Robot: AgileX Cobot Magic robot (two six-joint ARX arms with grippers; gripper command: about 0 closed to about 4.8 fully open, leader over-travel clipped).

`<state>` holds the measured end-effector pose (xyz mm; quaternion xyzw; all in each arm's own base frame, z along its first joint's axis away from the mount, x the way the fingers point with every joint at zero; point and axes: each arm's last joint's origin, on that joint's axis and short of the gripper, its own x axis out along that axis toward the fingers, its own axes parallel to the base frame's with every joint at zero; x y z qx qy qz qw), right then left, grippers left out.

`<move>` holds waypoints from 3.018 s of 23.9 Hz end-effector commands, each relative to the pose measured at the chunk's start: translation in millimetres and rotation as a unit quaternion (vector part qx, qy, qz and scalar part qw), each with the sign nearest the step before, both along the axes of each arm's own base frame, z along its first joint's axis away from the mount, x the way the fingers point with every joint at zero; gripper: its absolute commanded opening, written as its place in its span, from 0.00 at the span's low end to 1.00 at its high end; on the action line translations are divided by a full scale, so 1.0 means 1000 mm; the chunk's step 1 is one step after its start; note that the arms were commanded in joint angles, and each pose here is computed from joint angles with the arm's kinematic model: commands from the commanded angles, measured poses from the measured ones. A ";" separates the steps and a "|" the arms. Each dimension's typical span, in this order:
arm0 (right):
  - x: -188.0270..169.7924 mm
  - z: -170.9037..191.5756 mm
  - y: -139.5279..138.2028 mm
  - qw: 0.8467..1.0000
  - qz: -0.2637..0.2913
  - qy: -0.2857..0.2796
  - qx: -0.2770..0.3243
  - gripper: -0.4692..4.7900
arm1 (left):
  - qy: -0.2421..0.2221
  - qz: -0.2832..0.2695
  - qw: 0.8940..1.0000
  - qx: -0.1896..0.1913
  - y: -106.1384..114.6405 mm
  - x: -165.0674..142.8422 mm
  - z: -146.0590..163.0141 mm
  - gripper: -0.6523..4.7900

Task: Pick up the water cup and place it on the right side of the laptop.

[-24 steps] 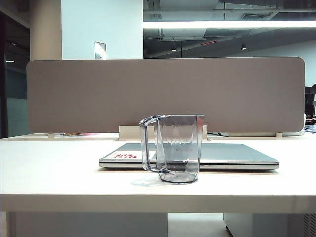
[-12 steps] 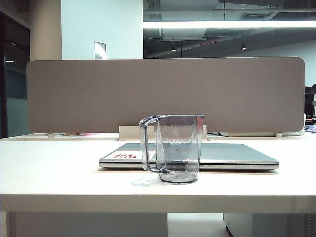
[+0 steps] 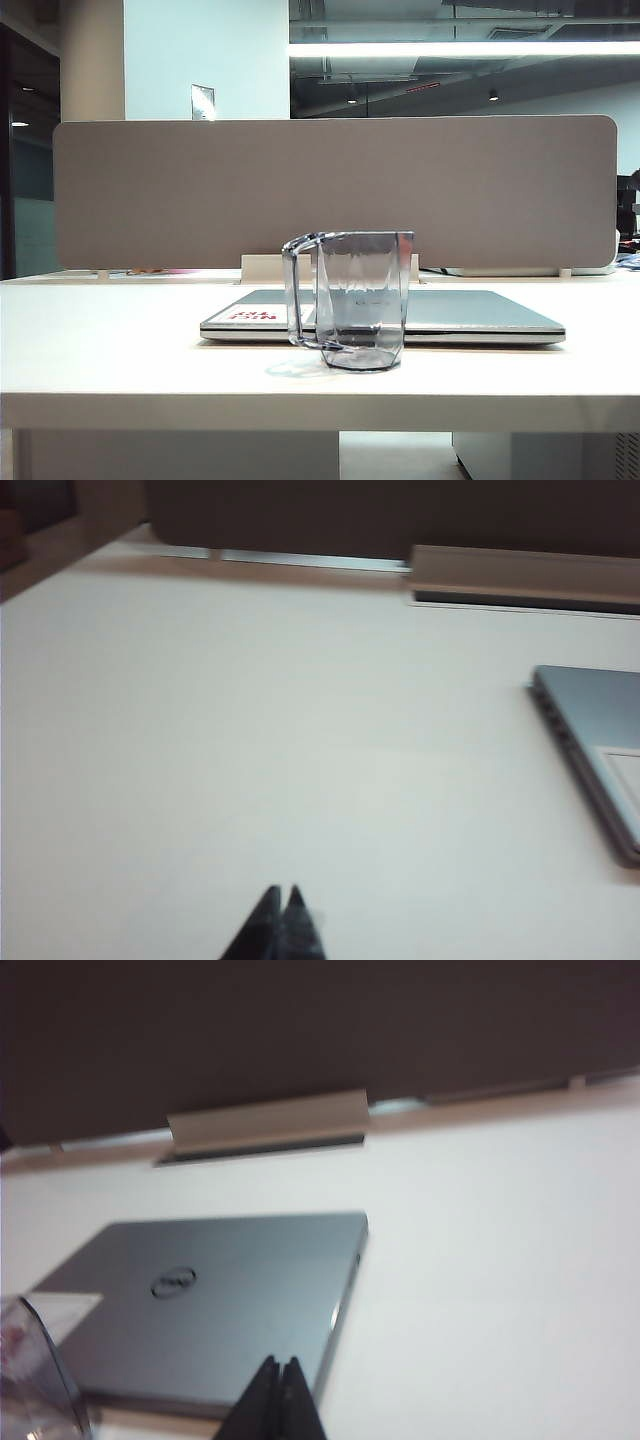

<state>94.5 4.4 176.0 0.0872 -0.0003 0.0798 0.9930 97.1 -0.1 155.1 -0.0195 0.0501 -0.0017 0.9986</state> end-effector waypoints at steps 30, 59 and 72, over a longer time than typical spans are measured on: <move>0.025 0.089 0.017 0.990 0.124 0.069 -0.025 0.07 | 0.045 -0.244 0.968 -0.020 -0.027 0.026 0.054 0.11; 0.019 0.067 0.019 0.972 0.142 0.184 -0.023 0.07 | 0.246 -0.366 0.897 0.030 -0.172 0.123 0.001 0.11; 0.019 0.067 0.023 0.970 0.155 0.184 -0.027 0.07 | 0.298 -0.377 0.877 0.023 -0.189 0.126 0.001 0.11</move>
